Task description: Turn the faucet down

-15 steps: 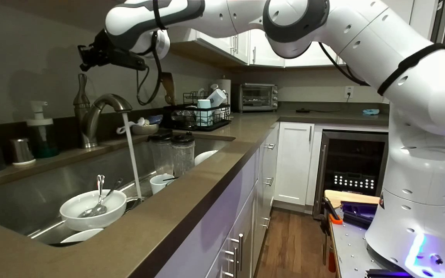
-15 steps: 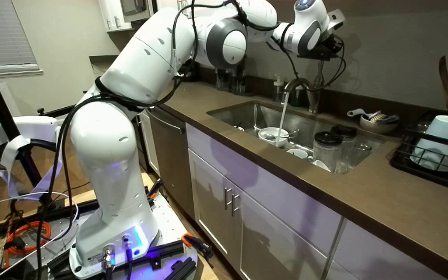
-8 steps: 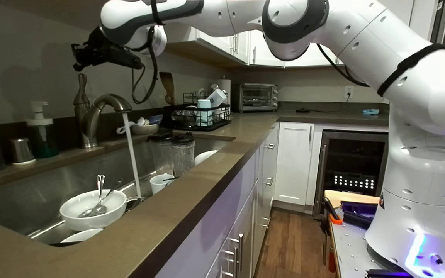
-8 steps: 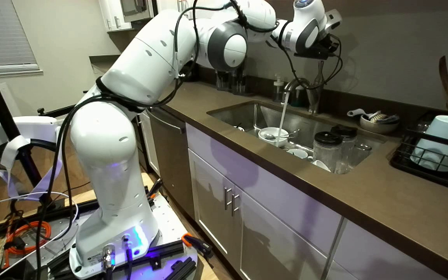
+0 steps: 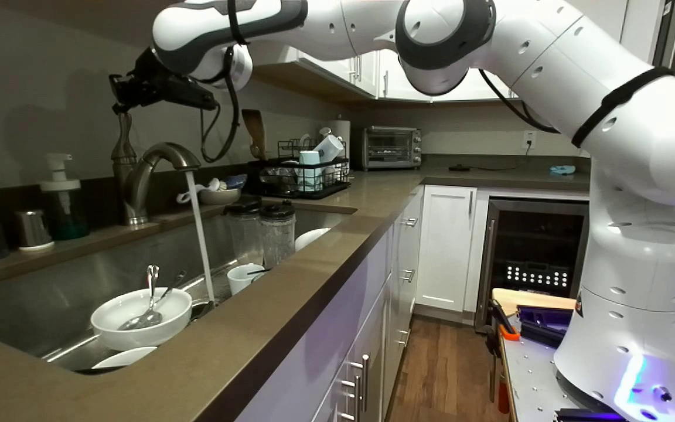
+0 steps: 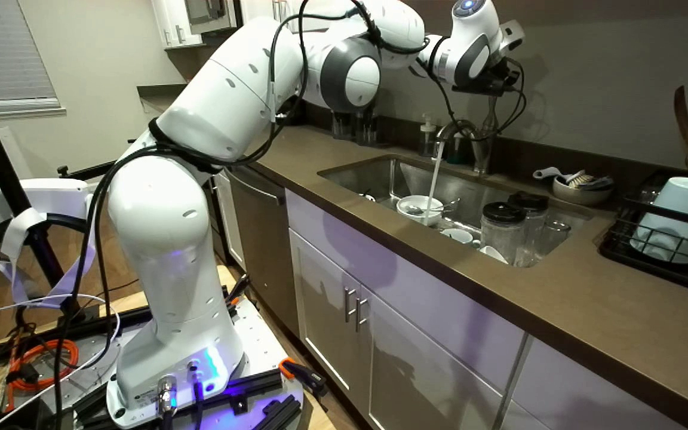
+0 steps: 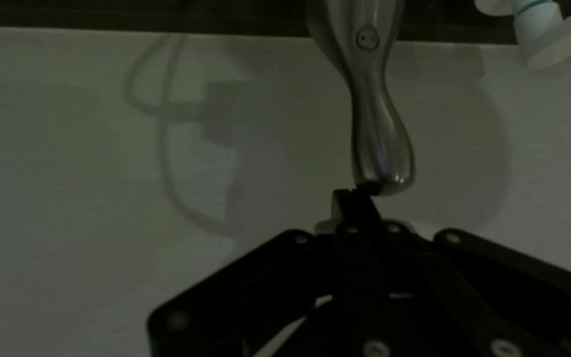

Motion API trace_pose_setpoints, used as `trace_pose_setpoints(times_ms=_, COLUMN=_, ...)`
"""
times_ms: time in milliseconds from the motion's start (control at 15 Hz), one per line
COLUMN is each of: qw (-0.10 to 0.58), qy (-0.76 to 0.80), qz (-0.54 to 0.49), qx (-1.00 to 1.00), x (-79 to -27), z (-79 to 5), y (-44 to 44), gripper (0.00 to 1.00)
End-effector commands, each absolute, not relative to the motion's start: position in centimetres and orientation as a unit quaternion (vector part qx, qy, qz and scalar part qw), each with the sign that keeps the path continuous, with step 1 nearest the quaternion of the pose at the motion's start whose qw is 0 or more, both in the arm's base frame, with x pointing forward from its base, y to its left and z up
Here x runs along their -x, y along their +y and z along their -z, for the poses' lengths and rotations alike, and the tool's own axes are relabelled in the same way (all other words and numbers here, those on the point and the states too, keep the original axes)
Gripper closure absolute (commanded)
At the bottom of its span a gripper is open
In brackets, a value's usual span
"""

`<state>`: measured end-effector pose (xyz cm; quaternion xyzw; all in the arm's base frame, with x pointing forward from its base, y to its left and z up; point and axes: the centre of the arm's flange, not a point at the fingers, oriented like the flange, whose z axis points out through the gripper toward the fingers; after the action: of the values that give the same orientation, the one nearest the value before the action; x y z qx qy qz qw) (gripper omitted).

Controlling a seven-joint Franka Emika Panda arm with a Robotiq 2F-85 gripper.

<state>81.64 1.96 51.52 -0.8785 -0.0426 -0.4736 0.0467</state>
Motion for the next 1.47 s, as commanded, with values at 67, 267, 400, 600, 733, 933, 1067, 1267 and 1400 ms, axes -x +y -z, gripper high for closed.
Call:
trace_pose_setpoints(times_ms=67, qw=0.042, qy=-0.058, qz=0.464, qx=0.883, x=-81.5, z=-51.3, y=1.6, gripper=0.98)
trace_pose_setpoints(times_ms=267, qw=0.041, qy=-0.055, qz=0.464, qx=0.883, x=-81.0, z=-50.6, y=1.6, gripper=0.98)
trace_pose_setpoints(times_ms=400, qw=0.041, qy=-0.054, qz=0.466, qx=0.882, x=-80.6, z=-50.4, y=1.5, gripper=0.98)
trace_pose_setpoints(times_ms=600, qw=0.04, qy=-0.052, qz=0.469, qx=0.881, x=-80.1, z=-50.0, y=1.4, gripper=0.98)
trace_pose_setpoints(times_ms=733, qw=0.039, qy=-0.05, qz=0.472, qx=0.879, x=-79.8, z=-49.6, y=1.4, gripper=0.98)
trace_pose_setpoints(times_ms=933, qw=0.035, qy=-0.047, qz=0.479, qx=0.876, x=-79.2, z=-49.1, y=1.3, gripper=0.98)
trace_pose_setpoints(times_ms=1067, qw=0.033, qy=-0.046, qz=0.483, qx=0.874, x=-78.9, z=-48.9, y=1.1, gripper=0.98)
trace_pose_setpoints(times_ms=1267, qw=0.031, qy=-0.045, qz=0.489, qx=0.871, x=-78.5, z=-49.0, y=1.1, gripper=0.98)
trace_pose_setpoints(times_ms=1400, qw=0.032, qy=-0.043, qz=0.493, qx=0.868, x=-78.5, z=-49.2, y=0.9, gripper=0.98)
